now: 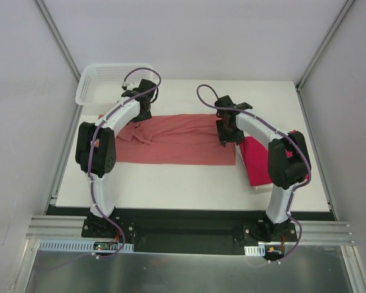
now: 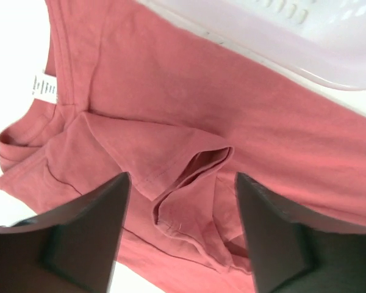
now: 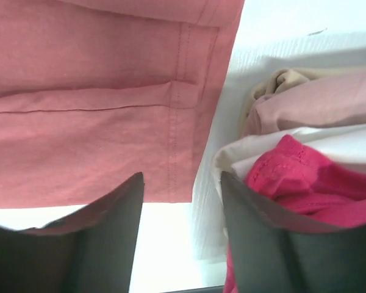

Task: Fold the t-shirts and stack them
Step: Fold the other side of the tshirt into a rectangle

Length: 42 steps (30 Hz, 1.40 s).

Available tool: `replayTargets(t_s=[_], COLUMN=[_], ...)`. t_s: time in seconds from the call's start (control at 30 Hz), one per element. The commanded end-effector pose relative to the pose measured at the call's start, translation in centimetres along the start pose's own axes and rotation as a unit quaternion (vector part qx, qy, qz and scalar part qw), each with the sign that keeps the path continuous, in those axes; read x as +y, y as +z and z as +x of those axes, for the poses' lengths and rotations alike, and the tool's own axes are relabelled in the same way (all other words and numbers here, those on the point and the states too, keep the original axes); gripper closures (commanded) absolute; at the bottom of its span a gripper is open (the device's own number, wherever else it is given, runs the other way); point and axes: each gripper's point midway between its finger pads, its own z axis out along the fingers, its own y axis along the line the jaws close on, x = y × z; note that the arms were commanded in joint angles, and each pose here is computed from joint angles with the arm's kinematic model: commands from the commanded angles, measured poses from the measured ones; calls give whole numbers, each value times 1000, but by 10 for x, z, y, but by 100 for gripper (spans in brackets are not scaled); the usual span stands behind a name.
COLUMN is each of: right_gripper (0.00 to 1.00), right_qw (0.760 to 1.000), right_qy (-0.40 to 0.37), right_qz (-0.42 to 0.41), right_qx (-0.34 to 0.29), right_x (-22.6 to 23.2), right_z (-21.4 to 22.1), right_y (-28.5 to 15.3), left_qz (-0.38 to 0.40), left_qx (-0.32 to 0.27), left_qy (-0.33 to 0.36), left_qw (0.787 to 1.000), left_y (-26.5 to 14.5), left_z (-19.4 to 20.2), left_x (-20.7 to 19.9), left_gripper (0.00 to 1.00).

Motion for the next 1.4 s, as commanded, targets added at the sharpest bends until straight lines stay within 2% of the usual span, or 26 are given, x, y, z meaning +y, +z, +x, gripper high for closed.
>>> replayTargets(t_s=[0.0,0.03,0.07,0.1,0.2,0.23,0.3,0.4,0.5,0.53,0.57,0.63,0.67,0.73,0.87,1.0,1.2,1.3,1.33,1.37], right_gripper=[29,24,17,3,3,3,3,3,3,3,3,3,3,3,3,3,3,3,3,3], right_qw=[999,999,998,997,992,990,985,976,973,973,974,975,978,979,984,986,983,983,983,983], right_qy=[-3,-1,-7,-10,-26,-33,-49,-64,-62,-56,-53,-50,-49,-48,-55,-55,-37,-39,-40,-41], right_qz=[-14,-24,-39,-52,-99,-113,-147,-197,-215,-217,-213,-205,-195,-186,-167,-157,-177,-178,-179,-174], right_qx=[-35,-45,-43,-55,-71,-79,-75,-64,-52,-55,-55,-62,-63,-65,-43,-13,9,23,24,39], right_x=[-1,2,7,12,32,40,59,89,107,110,111,114,112,115,113,110,114,110,109,104], right_z=[-14,-17,-13,-13,-9,-10,2,14,17,14,13,4,1,-4,4,25,61,92,98,116], right_y=[-24,-28,-28,-37,-49,-51,-54,-51,-39,-36,-32,-22,-17,-5,19,36,29,23,21,24], left_qz=[42,40,50,54,65,57,66,81,152,208,227,237,260,266,263,235,204,171,149,143], left_qx=[-22,-15,-18,-15,-6,8,1,22,27,55,67,73,104,106,148,170,179,172,190,175], left_qy=[-15,-15,-23,-30,-57,-56,-90,-112,-151,-161,-173,-214,-217,-229,-240,-258,-281,-292,-291,-300], left_qw=[999,999,998,998,996,997,994,990,976,963,956,945,935,930,923,922,920,925,926,927], left_y=[-31,-31,-41,-44,-59,-56,-68,-64,-54,-58,-52,-31,-26,-14,6,15,3,-6,-9,-15], left_z=[-22,-14,-15,-11,7,24,29,65,71,76,78,72,80,75,91,116,150,170,192,191], left_x=[0,4,9,11,27,35,47,60,53,39,36,42,33,32,25,39,67,88,98,105], left_gripper=[17,13,3,1,1,1,1,1,1,1,1,1,1,1,1,1,1,1,1,1])
